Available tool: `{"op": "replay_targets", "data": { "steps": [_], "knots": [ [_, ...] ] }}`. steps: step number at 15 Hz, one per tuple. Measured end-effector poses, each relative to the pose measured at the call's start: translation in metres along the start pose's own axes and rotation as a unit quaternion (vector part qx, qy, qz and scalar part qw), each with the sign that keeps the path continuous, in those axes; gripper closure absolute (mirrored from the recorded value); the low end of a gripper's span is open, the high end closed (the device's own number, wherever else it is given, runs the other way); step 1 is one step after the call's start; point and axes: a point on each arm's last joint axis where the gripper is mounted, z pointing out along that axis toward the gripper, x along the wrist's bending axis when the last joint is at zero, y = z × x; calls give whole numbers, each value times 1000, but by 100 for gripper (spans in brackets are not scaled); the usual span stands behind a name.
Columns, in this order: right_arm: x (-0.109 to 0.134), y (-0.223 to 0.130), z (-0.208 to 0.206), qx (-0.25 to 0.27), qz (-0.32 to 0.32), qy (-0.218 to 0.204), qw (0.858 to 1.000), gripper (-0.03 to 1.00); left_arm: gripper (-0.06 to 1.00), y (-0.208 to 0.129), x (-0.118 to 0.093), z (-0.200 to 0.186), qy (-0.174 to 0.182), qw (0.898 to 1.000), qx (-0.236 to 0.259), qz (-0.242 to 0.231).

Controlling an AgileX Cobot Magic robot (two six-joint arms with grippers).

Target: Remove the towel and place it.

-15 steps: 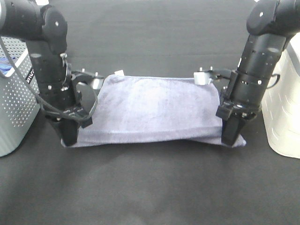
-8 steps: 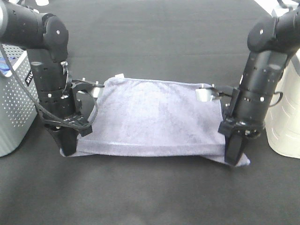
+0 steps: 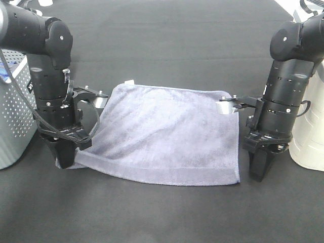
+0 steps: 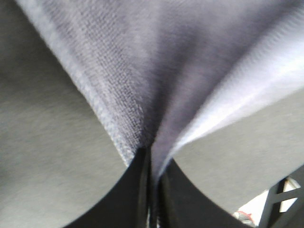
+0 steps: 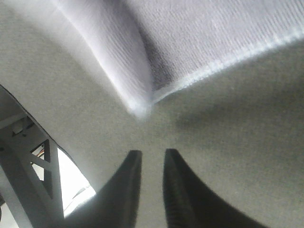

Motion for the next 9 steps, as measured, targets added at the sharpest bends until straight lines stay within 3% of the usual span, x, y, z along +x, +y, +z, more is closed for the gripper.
{"op": "replay_targets", "data": {
  "steps": [4,7,9],
  "knots": [
    [1,1,0,-6,4,8,1000,68,87,0,0,0,0,1000,0,0],
    [3,1,0,-3,25,18,1000,58,75,0,0,0,-2,1000,0,-1],
    [5,-1,0,7,53,26,998,56,64,0,0,0,-2,1000,0,-6]
  ]
}}
